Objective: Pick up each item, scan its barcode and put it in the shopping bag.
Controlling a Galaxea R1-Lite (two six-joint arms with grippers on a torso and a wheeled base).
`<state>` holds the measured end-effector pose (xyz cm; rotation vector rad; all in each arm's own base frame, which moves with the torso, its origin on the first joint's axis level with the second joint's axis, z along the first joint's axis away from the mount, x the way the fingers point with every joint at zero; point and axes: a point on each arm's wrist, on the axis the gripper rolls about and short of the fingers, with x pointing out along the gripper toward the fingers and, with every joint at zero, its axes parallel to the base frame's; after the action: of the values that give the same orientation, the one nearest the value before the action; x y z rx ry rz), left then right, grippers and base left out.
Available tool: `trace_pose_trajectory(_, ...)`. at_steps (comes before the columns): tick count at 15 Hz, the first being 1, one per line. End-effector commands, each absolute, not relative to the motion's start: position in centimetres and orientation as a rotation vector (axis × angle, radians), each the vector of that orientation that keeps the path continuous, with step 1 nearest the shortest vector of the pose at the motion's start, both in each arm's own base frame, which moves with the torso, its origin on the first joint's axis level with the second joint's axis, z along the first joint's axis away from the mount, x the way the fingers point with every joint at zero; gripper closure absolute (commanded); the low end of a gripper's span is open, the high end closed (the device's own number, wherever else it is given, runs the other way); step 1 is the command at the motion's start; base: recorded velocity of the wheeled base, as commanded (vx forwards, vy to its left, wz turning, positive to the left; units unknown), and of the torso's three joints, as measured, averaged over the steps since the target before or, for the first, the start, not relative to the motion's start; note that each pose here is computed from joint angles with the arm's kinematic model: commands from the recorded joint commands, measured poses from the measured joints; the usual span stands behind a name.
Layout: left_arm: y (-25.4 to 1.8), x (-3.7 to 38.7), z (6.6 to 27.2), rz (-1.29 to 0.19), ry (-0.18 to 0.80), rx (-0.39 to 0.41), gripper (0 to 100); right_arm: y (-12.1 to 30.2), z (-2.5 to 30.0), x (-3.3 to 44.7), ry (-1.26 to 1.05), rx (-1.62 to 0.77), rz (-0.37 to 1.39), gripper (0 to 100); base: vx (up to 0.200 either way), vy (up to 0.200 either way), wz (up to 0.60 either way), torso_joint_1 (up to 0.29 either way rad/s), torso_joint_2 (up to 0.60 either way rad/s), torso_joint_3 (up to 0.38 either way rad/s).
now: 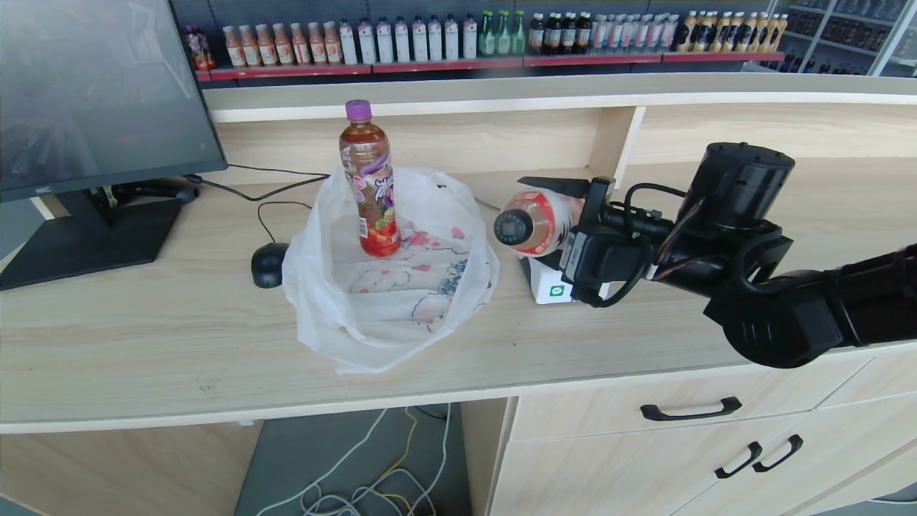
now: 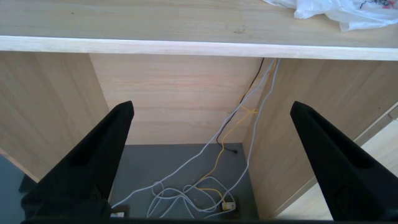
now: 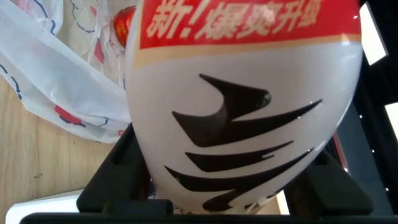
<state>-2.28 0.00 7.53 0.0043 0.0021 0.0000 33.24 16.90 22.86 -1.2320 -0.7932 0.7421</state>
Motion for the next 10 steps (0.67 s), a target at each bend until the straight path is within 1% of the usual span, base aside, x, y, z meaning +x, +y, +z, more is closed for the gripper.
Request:
trace_pose_trajectory(1, 0.0, -2.3, 7.5, 0.000, 0.002, 0.005, 0, 16.9, 22.9, 33.2, -0.796, -1.232, 0.742, 100, 0.000, 0.000, 0.00, 0.000, 0.00, 0.000)
trace_pose_trajectory(6, 0.0, -2.3, 7.5, 0.000, 0.002, 0.005, 0, 16.9, 22.8, 33.3, -0.790, -1.229, 0.741, 100, 0.000, 0.000, 0.00, 0.000, 0.00, 0.000)
trace_pose_trajectory(10, 0.0, -2.3, 7.5, 0.000, 0.002, 0.005, 0, 17.1, 23.9, 33.2, -0.789, -1.171, 0.726, 100, 0.000, 0.000, 0.00, 0.000, 0.00, 0.000)
